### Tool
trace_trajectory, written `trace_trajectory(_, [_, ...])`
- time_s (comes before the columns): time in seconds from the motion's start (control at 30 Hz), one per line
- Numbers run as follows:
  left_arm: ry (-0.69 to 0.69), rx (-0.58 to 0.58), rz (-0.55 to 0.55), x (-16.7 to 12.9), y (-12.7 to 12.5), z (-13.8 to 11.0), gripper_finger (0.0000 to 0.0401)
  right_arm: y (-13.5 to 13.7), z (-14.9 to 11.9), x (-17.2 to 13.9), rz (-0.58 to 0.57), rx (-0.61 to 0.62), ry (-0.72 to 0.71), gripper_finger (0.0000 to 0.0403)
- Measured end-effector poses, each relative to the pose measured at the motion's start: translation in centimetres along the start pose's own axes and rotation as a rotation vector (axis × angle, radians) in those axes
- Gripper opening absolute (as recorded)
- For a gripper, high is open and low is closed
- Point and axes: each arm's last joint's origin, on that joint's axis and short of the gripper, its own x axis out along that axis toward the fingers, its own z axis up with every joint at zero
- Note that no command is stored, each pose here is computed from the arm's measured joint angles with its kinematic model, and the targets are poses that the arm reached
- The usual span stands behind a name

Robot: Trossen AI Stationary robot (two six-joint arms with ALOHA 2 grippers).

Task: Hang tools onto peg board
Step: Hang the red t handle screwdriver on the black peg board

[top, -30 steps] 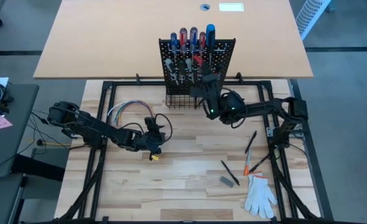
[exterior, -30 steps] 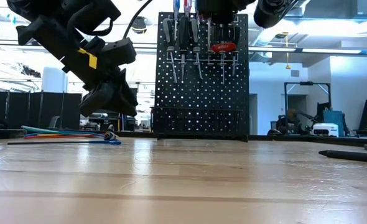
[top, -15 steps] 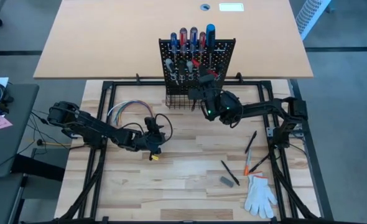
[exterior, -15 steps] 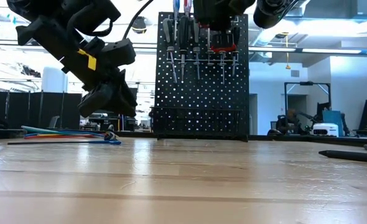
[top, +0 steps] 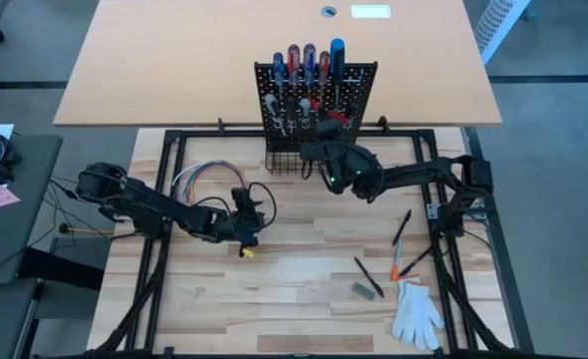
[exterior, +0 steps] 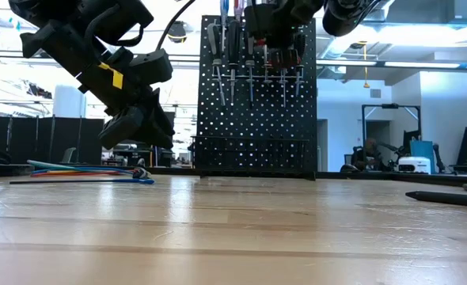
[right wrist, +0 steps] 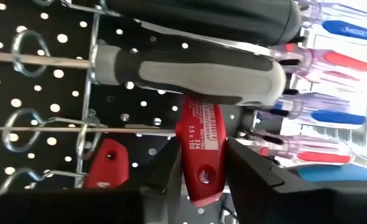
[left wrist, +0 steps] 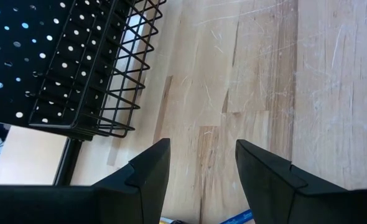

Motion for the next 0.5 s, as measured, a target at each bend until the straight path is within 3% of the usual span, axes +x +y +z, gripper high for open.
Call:
trace_trajectory(0.33, [0.0, -0.006, 0.0, 0.0, 0.0, 0.0, 0.0178, -0.9, -0.7, -0.2, 0.023, 0.008, -0.008, 0.0158])
trace_trajectory(0.5, [0.0, -0.006, 0.0, 0.0, 0.0, 0.0, 0.0178, -1.9, -1.8, -1.1, 0.074, 0.044, -0.054, 0.0202])
